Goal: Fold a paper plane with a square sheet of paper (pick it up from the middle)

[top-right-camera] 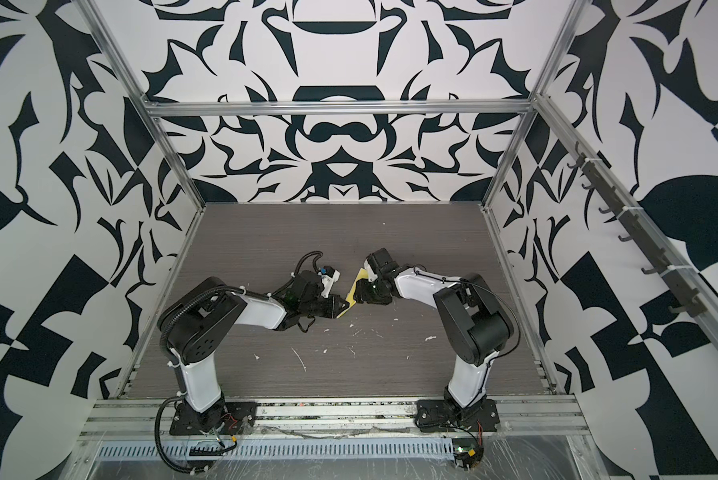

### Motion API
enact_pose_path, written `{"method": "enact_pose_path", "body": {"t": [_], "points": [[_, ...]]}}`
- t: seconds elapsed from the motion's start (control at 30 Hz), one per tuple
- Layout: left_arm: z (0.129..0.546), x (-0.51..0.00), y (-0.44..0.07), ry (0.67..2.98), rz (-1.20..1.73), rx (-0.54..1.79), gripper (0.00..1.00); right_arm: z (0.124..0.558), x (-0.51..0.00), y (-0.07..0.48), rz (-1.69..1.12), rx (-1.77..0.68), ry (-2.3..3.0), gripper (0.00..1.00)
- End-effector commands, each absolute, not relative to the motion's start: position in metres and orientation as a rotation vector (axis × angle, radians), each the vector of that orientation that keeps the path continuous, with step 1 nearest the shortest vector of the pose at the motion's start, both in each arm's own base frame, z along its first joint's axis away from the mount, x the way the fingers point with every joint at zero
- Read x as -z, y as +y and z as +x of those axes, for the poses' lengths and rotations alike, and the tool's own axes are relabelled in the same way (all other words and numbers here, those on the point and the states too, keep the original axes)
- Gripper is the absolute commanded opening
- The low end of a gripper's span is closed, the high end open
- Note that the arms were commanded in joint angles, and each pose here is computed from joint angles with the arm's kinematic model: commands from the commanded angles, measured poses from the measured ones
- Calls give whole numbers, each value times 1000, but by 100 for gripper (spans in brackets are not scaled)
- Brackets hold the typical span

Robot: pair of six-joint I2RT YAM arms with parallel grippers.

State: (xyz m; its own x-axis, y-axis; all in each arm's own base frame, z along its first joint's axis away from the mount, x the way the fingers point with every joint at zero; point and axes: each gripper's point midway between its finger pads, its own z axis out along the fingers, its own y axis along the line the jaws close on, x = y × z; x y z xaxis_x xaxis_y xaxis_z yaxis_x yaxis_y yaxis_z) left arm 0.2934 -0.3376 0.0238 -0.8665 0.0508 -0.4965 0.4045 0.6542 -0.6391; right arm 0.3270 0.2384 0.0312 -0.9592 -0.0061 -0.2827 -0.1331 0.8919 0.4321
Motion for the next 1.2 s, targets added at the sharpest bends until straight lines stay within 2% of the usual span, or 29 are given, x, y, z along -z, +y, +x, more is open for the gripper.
{"method": "enact_pose_path", "body": {"t": [0.0, 0.57, 0.7, 0.93, 1.17], "points": [[282, 11, -320, 2641, 228, 1023, 5, 326, -27, 235, -147, -581, 2810, 60], [281, 29, -305, 2752, 18, 1055, 2, 313, -14, 239, -363, -612, 2844, 58], [280, 35, -301, 2756, -7, 1063, 1, 315, -7, 230, -354, -522, 2884, 52], [279, 40, -301, 2761, -22, 1075, 1, 316, 6, 217, -325, -376, 2955, 46], [280, 41, -299, 2766, -39, 1072, 2, 315, 15, 210, -333, -232, 2982, 46]]}}
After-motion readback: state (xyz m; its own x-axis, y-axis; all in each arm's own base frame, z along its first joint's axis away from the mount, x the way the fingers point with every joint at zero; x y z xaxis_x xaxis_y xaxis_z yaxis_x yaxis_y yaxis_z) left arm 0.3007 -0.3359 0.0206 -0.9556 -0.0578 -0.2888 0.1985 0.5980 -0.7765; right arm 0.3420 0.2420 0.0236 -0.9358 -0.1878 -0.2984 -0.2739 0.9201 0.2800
